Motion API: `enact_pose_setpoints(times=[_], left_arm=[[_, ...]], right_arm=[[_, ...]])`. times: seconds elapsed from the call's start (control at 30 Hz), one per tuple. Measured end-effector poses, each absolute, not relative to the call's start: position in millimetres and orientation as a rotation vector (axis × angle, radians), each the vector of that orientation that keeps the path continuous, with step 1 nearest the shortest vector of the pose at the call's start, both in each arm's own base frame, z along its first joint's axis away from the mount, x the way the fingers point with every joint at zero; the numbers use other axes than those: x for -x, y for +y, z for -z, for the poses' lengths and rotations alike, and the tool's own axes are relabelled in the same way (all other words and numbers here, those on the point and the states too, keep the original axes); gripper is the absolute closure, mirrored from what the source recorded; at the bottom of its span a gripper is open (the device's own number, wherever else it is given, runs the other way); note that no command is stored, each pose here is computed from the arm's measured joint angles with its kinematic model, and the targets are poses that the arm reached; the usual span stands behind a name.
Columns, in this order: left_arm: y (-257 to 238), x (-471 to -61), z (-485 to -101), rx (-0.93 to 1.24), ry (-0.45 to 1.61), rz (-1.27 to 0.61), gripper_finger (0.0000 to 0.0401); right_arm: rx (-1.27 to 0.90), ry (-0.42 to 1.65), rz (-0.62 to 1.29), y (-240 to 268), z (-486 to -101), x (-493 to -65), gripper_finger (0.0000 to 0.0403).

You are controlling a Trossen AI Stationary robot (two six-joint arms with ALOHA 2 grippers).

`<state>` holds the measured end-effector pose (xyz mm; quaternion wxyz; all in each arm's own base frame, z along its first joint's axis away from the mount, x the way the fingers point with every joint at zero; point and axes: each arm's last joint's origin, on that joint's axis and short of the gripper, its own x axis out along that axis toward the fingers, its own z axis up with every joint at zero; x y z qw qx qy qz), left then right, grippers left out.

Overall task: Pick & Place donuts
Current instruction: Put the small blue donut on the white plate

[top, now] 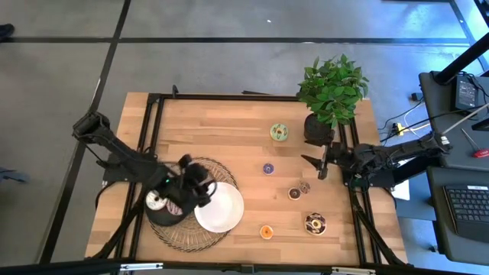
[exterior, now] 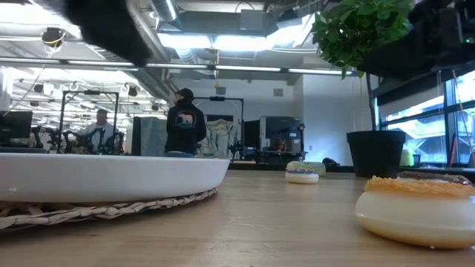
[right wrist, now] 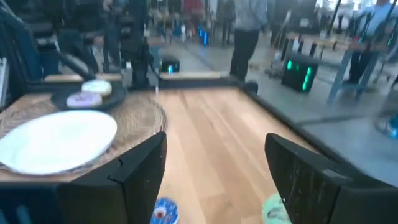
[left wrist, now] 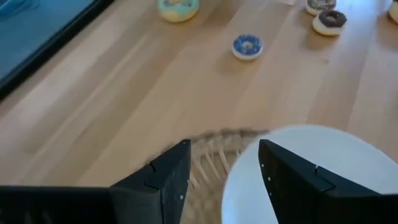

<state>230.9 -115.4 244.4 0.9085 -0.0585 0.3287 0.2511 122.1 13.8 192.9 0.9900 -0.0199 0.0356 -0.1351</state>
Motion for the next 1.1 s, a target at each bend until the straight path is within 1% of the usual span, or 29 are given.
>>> enact_pose_setpoints(times=[0.13,0.3,0.43,0.53,0.57,0.63,0.77,0.83,0.93,1.0,1.1], left_arm=[[-99,-245,-247,0.024,0.715,-0.467,0.0217],[-82,-251,-244,-0.056,0.756,-0.464,0.0218],[-72,-243,-236,-0.099,0.725,-0.569,0.0218],[-66,-234,-230,-0.055,0.675,-0.608,0.0217],[-65,-234,-227,-0.027,0.649,-0.594,0.0217],[-65,-236,-227,0.029,0.587,-0.501,0.0218],[-70,-246,-226,0.061,0.479,-0.186,0.0217],[-71,-248,-227,0.032,0.433,-0.081,0.0217],[-71,-248,-227,-0.061,0.433,-0.043,0.0218],[-70,-248,-227,-0.170,0.434,-0.065,0.0218],[-67,-248,-226,-0.327,0.445,-0.123,0.0217]], right_arm=[[0.016,0.177,0.275,17,-191,-138,0.0130],[-0.042,0.319,0.316,20,-183,-163,0.0130],[-0.089,0.401,0.373,18,-182,-191,0.0130],[-0.041,0.460,0.387,19,-181,-214,0.0130],[-0.014,0.481,0.383,20,-180,-222,0.0130],[0.043,0.517,0.373,22,-179,-236,0.0130],[0.098,0.554,0.359,26,-178,-259,0.0130],[0.085,0.578,0.366,27,-177,-267,0.0130],[0.037,0.665,0.368,28,-173,-277,0.0130],[-0.003,0.746,0.378,27,-166,-281,0.0130],[0.015,0.843,0.387,25,-156,-288,0.0130]])
